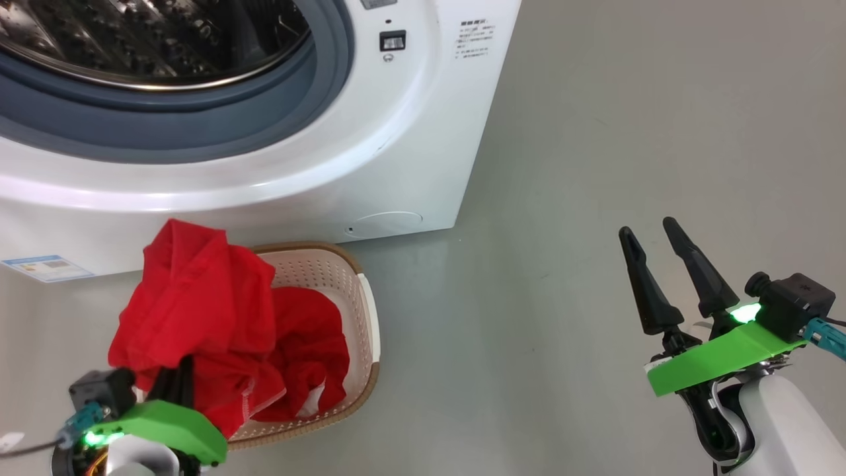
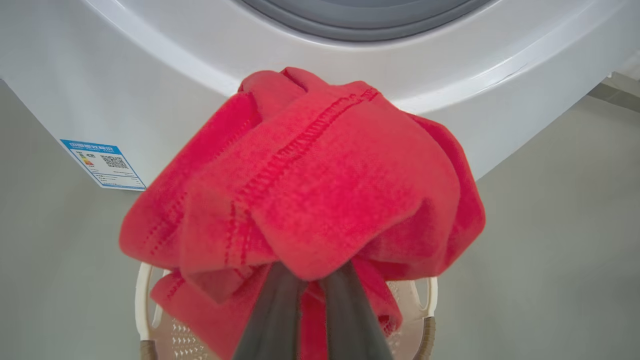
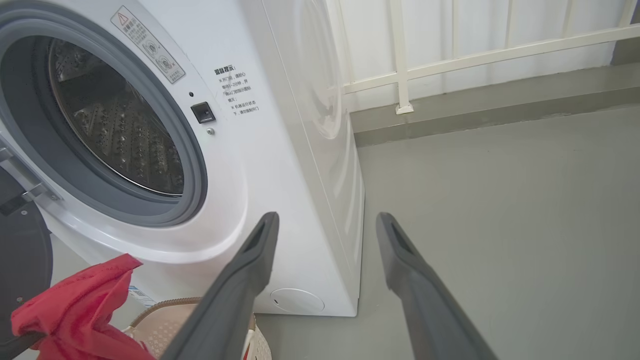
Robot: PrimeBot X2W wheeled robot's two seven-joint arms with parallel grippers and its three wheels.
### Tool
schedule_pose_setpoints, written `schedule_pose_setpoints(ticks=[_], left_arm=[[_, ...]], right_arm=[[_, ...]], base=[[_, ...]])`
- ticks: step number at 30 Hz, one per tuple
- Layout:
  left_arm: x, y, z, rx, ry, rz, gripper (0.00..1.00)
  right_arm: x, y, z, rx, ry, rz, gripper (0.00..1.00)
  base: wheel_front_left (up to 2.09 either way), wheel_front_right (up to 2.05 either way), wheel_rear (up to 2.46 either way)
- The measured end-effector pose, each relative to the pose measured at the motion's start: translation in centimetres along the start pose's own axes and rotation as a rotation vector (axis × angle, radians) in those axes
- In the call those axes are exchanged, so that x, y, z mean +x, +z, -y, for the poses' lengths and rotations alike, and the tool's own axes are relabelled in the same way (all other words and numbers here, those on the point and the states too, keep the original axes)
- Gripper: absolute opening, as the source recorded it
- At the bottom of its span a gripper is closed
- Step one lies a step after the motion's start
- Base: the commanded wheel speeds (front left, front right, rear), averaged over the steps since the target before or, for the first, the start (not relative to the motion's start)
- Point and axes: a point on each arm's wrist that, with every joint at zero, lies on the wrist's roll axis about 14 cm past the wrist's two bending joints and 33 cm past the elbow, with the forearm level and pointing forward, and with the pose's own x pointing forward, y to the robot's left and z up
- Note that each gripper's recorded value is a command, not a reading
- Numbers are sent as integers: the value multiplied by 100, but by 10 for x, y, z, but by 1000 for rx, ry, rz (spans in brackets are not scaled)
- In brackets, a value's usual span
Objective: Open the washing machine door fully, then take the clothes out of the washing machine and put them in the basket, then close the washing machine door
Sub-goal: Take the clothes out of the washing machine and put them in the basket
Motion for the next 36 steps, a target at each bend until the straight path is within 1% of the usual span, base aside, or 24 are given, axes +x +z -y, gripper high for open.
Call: schedule_pose_setpoints(ticks=[6,12,17,19,20,21,29,36], left_arm=[[12,-27,-10,9,33,-119,0],[16,-53,-9,15,42,-231,0],[15,-66,-9,27,47,-288,0],[16,-70,-8,34,47,-307,47],[18,-70,-6,37,44,-312,91],[19,-70,-5,41,40,-314,100],[21,-69,8,67,2,-326,100],[26,-47,23,67,-49,-248,100]], right_arm=[[-2,-1,5,-4,-13,-6,100],[-7,-1,10,-8,-29,-10,100],[-9,-3,10,-10,-31,-17,100],[-10,-3,11,-12,-34,-19,100],[-11,-3,12,-13,-36,-19,100],[-11,-3,13,-14,-38,-20,100],[-17,3,16,-13,-49,-10,100],[-16,8,12,-11,-39,5,100]], base=[[0,0,0],[0,0,0],[0,0,0],[0,0,0],[0,0,0],[0,0,0],[0,0,0],[0,0,0]])
